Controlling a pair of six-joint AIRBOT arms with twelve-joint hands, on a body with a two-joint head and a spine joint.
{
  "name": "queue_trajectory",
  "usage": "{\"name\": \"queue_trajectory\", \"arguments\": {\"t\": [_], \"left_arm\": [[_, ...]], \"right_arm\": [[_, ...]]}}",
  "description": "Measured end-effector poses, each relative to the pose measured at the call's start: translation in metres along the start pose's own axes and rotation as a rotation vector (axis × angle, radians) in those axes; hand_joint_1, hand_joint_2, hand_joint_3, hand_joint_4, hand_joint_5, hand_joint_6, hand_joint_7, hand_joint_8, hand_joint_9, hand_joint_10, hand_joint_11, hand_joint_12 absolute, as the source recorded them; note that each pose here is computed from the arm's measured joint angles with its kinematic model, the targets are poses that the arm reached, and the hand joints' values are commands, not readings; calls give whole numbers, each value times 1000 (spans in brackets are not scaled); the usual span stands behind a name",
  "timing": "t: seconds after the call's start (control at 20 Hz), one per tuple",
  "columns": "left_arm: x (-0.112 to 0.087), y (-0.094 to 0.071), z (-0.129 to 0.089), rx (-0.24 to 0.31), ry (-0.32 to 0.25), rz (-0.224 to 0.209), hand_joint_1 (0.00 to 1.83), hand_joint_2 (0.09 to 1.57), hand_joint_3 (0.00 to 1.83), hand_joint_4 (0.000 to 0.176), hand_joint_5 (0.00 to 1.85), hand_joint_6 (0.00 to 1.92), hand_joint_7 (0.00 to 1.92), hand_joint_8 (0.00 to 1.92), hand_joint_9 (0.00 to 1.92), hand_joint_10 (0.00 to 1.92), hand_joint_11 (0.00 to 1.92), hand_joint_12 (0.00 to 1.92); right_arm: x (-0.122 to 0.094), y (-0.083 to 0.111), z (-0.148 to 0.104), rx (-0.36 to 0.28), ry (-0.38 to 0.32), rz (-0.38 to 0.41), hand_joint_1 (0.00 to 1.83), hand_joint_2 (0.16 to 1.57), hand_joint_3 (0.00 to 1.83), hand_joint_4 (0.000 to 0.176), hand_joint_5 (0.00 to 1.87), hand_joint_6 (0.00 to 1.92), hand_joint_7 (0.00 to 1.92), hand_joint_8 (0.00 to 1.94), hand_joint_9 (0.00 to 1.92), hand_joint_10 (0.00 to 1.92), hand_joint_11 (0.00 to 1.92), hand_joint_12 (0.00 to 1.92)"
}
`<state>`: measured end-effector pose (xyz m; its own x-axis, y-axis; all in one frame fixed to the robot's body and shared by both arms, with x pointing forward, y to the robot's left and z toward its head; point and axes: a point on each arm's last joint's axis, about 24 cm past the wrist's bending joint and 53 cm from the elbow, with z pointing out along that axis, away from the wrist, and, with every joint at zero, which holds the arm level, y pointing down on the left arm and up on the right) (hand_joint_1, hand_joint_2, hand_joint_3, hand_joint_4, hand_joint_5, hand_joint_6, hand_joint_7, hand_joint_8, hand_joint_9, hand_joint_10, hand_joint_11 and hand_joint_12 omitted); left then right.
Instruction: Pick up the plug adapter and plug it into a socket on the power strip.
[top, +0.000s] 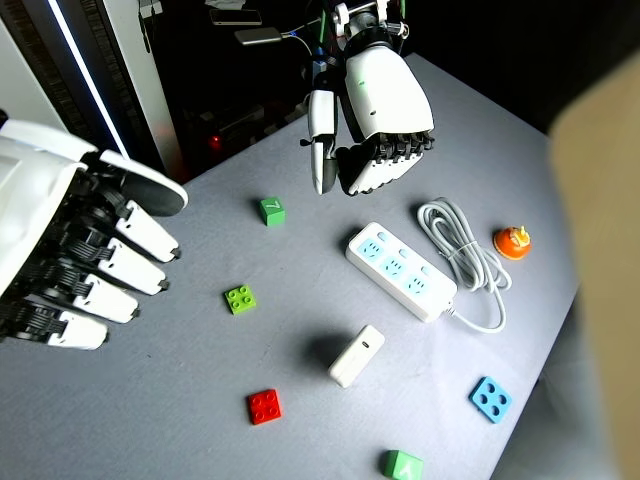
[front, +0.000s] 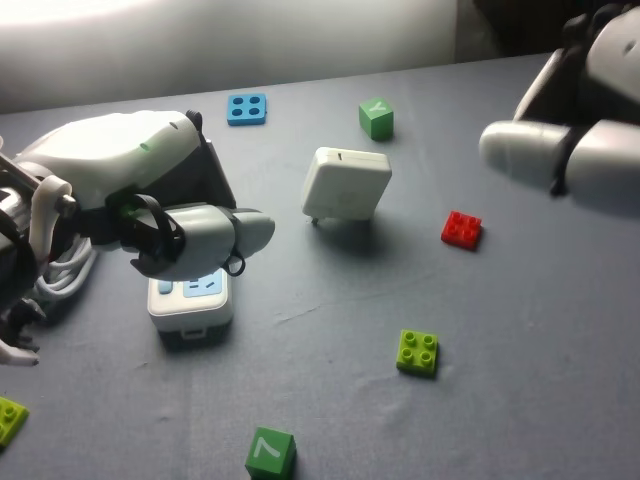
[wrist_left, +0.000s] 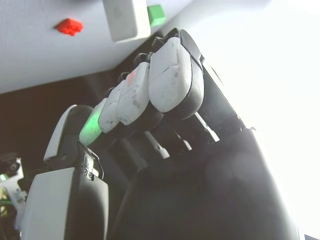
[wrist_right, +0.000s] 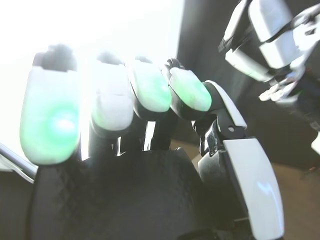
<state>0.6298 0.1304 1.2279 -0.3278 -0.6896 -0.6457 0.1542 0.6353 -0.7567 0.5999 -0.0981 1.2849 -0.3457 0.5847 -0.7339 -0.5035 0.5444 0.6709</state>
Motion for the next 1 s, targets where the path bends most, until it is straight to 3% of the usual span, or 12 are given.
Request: {"name": "queue_trajectory", "arguments": {"t": [0.1,0.15,0.3,0.4,0.55,0.7,0.9,1.0], "left_arm": [[1,1,0,-5,2,-7,0,1113,14,0,120,0,152,1,140,6,0,359],[2,0,0,0,8,-6,0,1115,10,0,93,3,126,3,103,7,0,264],[3,-1,0,3,9,6,0,1153,10,0,101,3,139,4,108,4,0,263],[8,3,-1,-4,28,18,409,1167,3,0,77,4,125,3,94,4,0,242],[21,9,-3,-7,73,58,578,1179,1,0,63,1,115,1,88,3,0,233],[33,17,-9,-18,109,92,535,1151,0,0,109,6,156,5,122,4,0,319],[43,32,-15,-49,138,115,92,1194,8,0,87,0,130,0,116,1,0,316],[51,44,-18,-80,156,104,32,1197,2,0,80,1,123,0,103,1,0,240]], "right_arm": [[5,-1,0,12,13,6,0,1057,6,0,68,1,114,3,111,3,0,438],[6,-2,-1,16,12,6,0,1060,4,0,69,1,122,3,118,3,0,453],[13,-13,-5,54,14,53,0,1077,5,0,54,0,101,1,94,1,0,408],[18,-20,-10,74,6,71,74,1132,13,0,67,3,121,5,117,6,0,484],[3,-21,-11,71,-39,63,238,1201,9,0,61,0,106,1,103,0,0,477],[-6,-37,-5,98,-58,100,434,1191,0,0,45,1,79,1,78,1,0,437],[-3,-43,18,96,-26,205,552,1175,0,0,33,1,75,0,68,1,0,414],[0,-46,29,99,2,254,552,1195,6,0,3,0,44,1,46,0,0,378]]}}
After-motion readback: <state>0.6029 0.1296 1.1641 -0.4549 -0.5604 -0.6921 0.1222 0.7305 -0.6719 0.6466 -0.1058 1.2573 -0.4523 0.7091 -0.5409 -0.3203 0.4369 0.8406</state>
